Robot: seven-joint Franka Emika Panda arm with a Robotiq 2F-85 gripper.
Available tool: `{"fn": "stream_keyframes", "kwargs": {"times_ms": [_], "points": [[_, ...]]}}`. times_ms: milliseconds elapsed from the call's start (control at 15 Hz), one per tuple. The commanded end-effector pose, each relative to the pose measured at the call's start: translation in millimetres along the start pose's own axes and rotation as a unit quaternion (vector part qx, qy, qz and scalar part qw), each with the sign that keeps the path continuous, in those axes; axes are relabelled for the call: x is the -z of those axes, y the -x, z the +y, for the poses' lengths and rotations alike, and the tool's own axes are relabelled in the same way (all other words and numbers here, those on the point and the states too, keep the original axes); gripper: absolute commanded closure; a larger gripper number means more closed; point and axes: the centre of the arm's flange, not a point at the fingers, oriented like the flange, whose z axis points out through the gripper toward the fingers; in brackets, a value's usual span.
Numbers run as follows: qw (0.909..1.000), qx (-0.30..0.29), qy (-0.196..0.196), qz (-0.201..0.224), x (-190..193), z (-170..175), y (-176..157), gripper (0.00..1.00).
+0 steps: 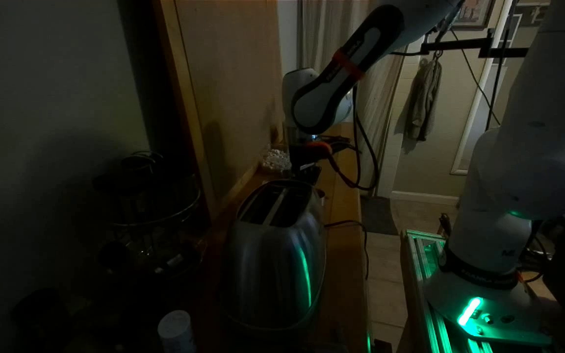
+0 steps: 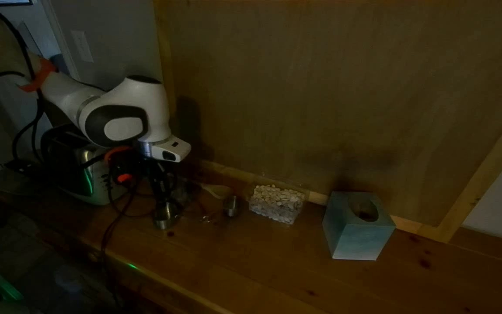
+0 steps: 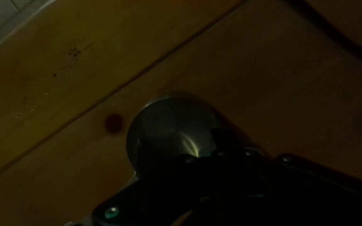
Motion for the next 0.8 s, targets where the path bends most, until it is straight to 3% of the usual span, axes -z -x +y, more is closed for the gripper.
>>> {"fn": "stream_keyframes", "kwargs": {"times_ms": [0, 733], "points": [[0.9998, 0.006, 0.017, -0.007, 13.3, 9.2, -0.1, 0.99], [0.9988, 0.045, 0.016, 0.003, 24.4, 13.1, -6.2, 0.99]]}}
